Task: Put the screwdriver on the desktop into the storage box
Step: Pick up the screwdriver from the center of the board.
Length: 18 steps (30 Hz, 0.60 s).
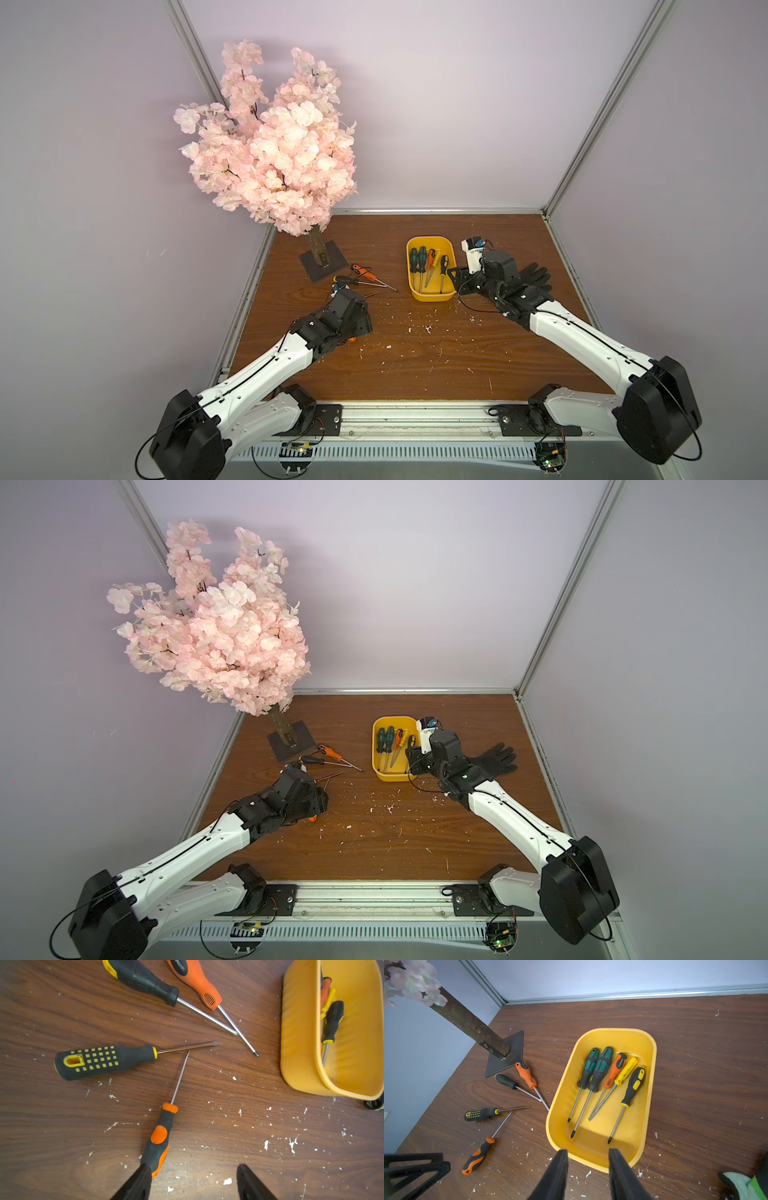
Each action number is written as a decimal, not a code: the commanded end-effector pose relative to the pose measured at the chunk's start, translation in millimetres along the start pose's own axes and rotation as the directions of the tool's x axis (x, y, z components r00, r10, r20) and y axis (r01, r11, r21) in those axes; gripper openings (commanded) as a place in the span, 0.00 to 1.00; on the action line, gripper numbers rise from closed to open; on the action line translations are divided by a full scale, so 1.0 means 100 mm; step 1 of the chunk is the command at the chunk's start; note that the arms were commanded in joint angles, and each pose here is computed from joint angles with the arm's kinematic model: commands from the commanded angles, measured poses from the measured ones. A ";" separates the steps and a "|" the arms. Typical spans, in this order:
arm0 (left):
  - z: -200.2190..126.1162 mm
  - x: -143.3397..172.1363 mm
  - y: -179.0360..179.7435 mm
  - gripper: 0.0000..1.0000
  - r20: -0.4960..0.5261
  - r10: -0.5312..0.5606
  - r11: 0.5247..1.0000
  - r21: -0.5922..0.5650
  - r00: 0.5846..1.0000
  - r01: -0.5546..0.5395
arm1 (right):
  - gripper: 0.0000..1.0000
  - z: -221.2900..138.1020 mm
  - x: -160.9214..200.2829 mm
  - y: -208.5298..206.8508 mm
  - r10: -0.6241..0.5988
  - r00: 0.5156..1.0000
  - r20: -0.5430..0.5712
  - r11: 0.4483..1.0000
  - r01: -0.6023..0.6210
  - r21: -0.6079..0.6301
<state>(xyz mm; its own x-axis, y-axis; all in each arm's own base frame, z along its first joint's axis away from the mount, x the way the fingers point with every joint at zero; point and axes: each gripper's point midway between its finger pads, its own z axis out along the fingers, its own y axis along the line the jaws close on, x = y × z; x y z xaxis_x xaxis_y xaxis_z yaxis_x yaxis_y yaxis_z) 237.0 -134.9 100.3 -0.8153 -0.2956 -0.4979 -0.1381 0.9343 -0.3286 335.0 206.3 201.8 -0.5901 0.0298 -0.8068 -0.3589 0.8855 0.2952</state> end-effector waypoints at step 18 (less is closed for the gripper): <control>0.42 0.21 0.33 0.63 -0.042 0.040 0.987 -0.154 0.998 -0.046 | 0.39 -0.17 0.14 -0.07 -0.018 0.999 0.029 1.000 0.018 0.000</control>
<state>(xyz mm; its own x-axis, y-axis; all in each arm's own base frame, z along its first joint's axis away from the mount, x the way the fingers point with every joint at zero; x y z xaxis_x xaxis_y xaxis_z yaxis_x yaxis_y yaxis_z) 230.9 -121.4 39.8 -0.8590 -0.2563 -0.4433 -0.1866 0.9629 -0.1952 316.5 196.4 189.6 -0.5934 0.0168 -0.8048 -0.3666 0.8844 0.2888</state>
